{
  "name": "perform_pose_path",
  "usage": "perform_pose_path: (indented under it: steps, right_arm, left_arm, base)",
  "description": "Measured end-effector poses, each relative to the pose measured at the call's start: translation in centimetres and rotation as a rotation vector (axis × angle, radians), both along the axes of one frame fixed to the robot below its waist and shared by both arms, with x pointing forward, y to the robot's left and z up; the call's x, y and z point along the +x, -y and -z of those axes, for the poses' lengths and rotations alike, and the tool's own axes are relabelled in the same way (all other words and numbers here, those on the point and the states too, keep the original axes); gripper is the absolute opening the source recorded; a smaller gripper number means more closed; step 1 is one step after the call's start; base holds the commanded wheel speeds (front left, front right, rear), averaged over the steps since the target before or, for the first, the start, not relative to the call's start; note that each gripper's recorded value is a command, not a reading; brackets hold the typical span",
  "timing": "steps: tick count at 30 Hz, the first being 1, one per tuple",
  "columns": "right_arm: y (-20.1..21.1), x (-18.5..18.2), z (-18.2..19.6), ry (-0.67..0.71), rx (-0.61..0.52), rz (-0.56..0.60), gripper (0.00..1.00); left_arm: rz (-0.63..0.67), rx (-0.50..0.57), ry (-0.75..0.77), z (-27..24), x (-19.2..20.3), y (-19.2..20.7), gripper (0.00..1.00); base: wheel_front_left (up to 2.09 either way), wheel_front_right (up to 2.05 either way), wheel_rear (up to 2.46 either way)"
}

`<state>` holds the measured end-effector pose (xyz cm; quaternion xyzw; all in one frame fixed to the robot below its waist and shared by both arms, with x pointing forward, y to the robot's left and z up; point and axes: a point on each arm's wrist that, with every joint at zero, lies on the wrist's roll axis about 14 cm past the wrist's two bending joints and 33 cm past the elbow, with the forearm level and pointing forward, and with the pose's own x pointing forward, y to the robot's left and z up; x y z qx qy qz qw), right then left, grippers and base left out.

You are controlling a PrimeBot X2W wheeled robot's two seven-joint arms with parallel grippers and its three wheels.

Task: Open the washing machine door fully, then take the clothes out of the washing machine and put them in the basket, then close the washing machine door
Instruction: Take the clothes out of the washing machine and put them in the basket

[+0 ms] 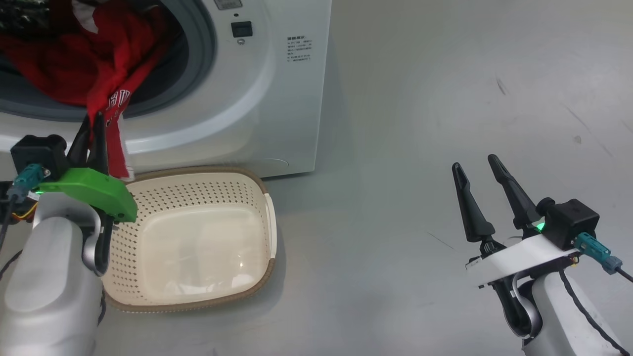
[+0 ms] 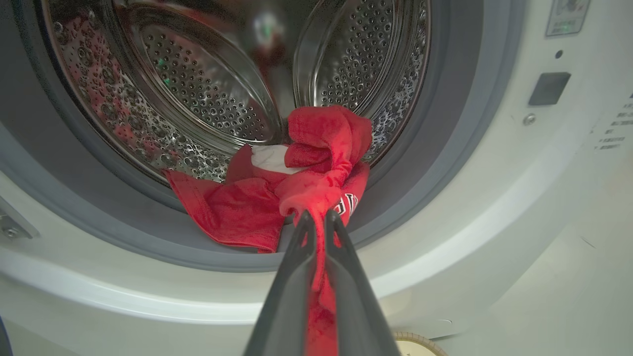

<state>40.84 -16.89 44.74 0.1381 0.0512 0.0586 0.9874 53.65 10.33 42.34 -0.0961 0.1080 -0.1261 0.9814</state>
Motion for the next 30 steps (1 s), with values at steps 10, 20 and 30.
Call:
perform_pose_path:
  steps: [10,20,30]
  right_arm:
    - [-2.3,-0.9,-1.9,0.050,0.021,-0.061,1.00]
    - [-3.5,-2.1,-2.9,0.073,0.034,-0.091,1.00]
    - [-4.8,-3.0,-3.6,0.089,0.049,-0.117,1.00]
  left_arm:
    - [-0.019,0.038,0.080,-2.6,-4.7,-2.2,0.00]
    - [-0.020,0.047,0.224,-7.2,-6.9,-2.7,0.00]
    - [-0.079,-0.003,0.354,-11.5,-8.2,-3.7,0.00]
  base:
    - [0.00,0.00,0.00]
    - [0.00,0.00,0.00]
    - [0.00,0.00,0.00]
